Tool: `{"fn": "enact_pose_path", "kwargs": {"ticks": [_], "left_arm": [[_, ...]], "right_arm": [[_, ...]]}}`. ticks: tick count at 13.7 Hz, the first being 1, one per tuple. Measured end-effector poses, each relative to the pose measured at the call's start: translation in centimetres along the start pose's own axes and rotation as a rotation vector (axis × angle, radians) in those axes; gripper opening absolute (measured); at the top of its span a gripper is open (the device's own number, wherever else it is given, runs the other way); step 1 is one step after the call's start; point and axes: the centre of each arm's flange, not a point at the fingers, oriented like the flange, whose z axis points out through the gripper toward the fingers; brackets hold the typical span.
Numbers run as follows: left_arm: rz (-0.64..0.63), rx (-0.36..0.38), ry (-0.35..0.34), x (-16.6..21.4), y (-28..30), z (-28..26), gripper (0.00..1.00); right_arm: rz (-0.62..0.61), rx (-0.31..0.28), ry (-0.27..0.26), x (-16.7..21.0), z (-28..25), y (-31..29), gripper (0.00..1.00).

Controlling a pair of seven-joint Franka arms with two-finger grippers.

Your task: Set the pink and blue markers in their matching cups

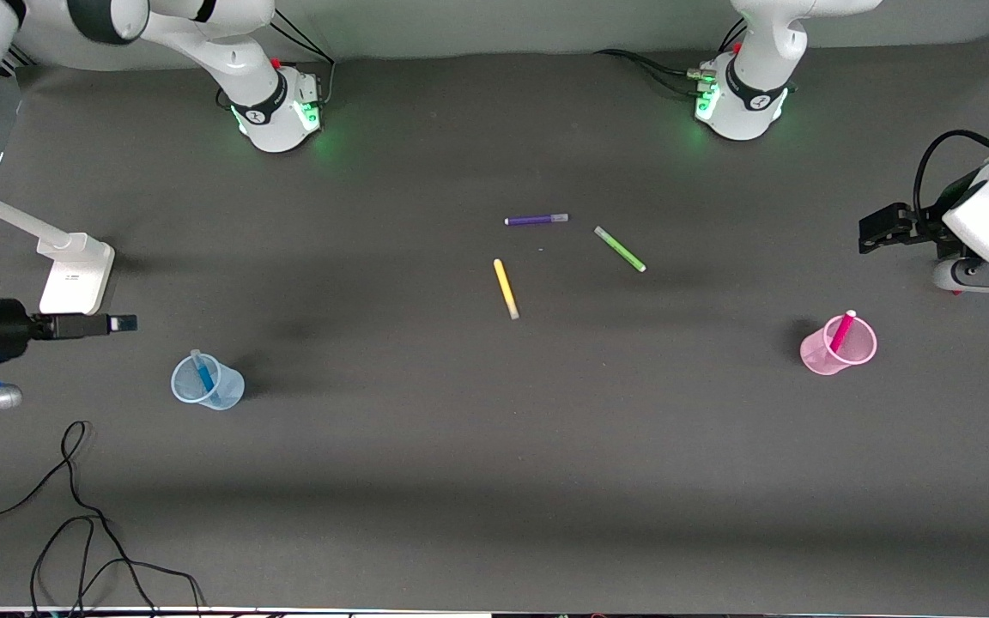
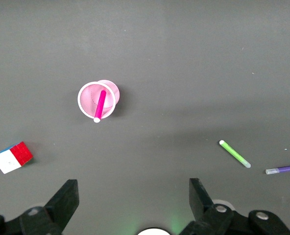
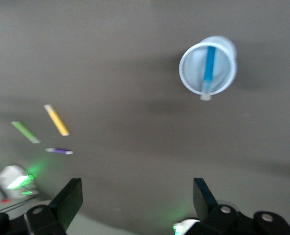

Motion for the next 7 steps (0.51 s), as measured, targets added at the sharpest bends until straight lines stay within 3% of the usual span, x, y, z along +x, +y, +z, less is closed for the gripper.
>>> {"fn": "enact_pose_path", "kwargs": {"ticks": [2, 3, 7], "left_arm": [[0.000, 0.000, 0.000, 0.0, 0.0, 0.0, 1.00], [0.000, 0.000, 0.000, 0.0, 0.0, 0.0, 1.00], [0.000, 0.000, -0.001, 0.0, 0.0, 0.0, 1.00]], "right_arm": [[-0.062, -0.150, 0.062, -1.8, -2.5, -4.4, 1.00], [-0.083, -0.190, 0.085, -2.8, -3.5, -5.9, 1.00], [-0.078, -0.260, 0.134, -5.4, -6.4, -5.6, 1.00]]}}
